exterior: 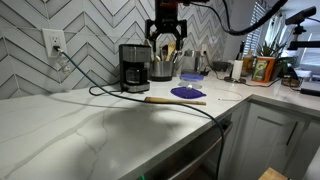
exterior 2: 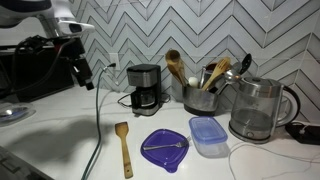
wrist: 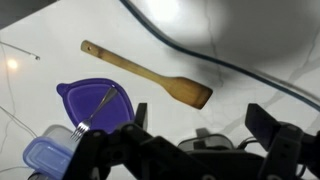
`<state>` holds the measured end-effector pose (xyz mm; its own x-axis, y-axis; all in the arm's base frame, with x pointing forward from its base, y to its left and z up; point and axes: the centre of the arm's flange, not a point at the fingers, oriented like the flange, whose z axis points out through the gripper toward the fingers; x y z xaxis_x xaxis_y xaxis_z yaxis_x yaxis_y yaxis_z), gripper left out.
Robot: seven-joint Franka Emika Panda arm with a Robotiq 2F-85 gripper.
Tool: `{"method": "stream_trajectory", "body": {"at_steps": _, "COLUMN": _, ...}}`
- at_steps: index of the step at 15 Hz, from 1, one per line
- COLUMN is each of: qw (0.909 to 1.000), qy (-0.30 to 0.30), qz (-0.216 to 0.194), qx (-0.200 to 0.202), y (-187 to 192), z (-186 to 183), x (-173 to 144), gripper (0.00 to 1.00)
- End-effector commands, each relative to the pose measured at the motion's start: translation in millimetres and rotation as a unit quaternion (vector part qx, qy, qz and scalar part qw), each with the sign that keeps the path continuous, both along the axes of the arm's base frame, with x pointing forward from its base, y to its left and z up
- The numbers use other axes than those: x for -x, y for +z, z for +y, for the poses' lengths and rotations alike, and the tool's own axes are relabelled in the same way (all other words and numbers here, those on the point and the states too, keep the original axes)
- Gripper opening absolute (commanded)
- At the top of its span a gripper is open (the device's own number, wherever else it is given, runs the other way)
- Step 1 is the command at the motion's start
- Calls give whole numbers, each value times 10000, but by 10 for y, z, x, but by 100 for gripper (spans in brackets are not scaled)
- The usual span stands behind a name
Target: Put the wooden spoon on the countertop
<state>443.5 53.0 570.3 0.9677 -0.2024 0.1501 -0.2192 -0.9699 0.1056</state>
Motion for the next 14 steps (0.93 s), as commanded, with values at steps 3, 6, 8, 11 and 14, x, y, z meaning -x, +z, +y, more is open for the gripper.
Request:
{"method": "stream_trajectory", "body": {"at_steps": 3, "qw": 9974, "qy": -135, "qz": -634, "qx": -329, "y": 268, "z": -995, "x": -552, "gripper": 100}}
{"method": "stream_trajectory", "body": {"at_steps": 6, "qw": 9940, "qy": -273, "qz": -1022, "qx": -287, "y": 339, "z": -1516, "x": -830, "gripper": 100}}
{"method": "stream_trajectory", "body": {"at_steps": 8, "qw": 9902, "qy": -414, "qz": -1288, "qx": -336, "y": 337, "z": -1822, "x": -1023, "gripper": 100}}
{"method": "stream_trajectory", "body": {"at_steps": 11, "qw": 9814, "qy": -621, "qz": -1814, "qx": -64, "y": 275, "z": -2194, "x": -1422, "gripper": 100}}
{"method": "stream_trajectory", "body": {"at_steps": 14, "qw": 9721, "qy": -807, "qz": -2198, "qx": 163, "y": 160, "z": -2461, "x": -1806, "gripper": 100}}
